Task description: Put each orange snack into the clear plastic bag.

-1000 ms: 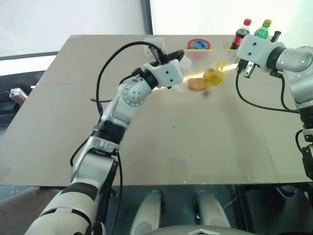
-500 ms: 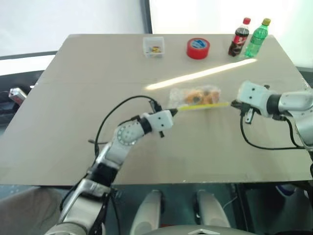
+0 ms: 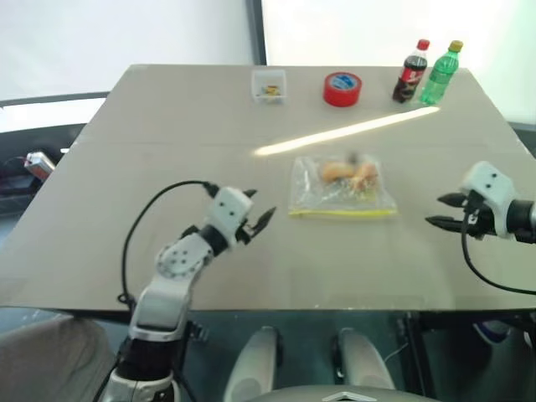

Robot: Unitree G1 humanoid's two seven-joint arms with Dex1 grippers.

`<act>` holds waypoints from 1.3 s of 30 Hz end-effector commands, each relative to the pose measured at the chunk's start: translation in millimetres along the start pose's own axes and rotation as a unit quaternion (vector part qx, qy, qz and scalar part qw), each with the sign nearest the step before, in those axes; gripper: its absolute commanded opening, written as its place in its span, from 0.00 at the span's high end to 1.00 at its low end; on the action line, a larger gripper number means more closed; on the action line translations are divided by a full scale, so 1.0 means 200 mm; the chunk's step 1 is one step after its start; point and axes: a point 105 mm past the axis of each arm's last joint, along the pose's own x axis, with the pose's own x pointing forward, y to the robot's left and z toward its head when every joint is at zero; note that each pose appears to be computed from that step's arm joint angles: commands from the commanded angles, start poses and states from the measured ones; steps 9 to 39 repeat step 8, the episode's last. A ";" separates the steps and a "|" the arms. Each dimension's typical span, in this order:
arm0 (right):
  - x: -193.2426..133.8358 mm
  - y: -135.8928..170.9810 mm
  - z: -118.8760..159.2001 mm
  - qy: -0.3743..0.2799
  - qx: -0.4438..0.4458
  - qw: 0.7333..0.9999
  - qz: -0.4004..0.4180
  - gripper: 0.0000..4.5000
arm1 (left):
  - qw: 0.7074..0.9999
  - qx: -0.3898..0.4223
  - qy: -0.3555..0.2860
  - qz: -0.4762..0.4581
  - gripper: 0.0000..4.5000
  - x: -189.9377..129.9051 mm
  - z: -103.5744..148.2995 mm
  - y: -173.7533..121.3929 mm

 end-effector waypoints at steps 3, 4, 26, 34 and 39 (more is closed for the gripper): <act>-0.10 -0.05 -0.04 -0.072 0.038 0.996 0.021 0.41 | 0.998 -0.057 0.006 0.001 0.34 -0.18 0.02 0.01; -0.11 -0.05 -0.05 -0.077 0.044 0.996 0.031 0.41 | 0.998 -0.059 0.005 0.010 0.34 -0.20 0.02 0.04; -0.14 -0.02 -0.09 -0.063 0.044 0.995 0.057 0.41 | 0.997 -0.076 -0.006 0.029 0.34 -0.23 0.04 0.10; -0.14 -0.02 -0.09 -0.063 0.044 0.995 0.057 0.41 | 0.997 -0.076 -0.006 0.029 0.34 -0.23 0.04 0.10; -0.14 -0.02 -0.09 -0.063 0.044 0.995 0.057 0.41 | 0.997 -0.076 -0.006 0.029 0.34 -0.23 0.04 0.10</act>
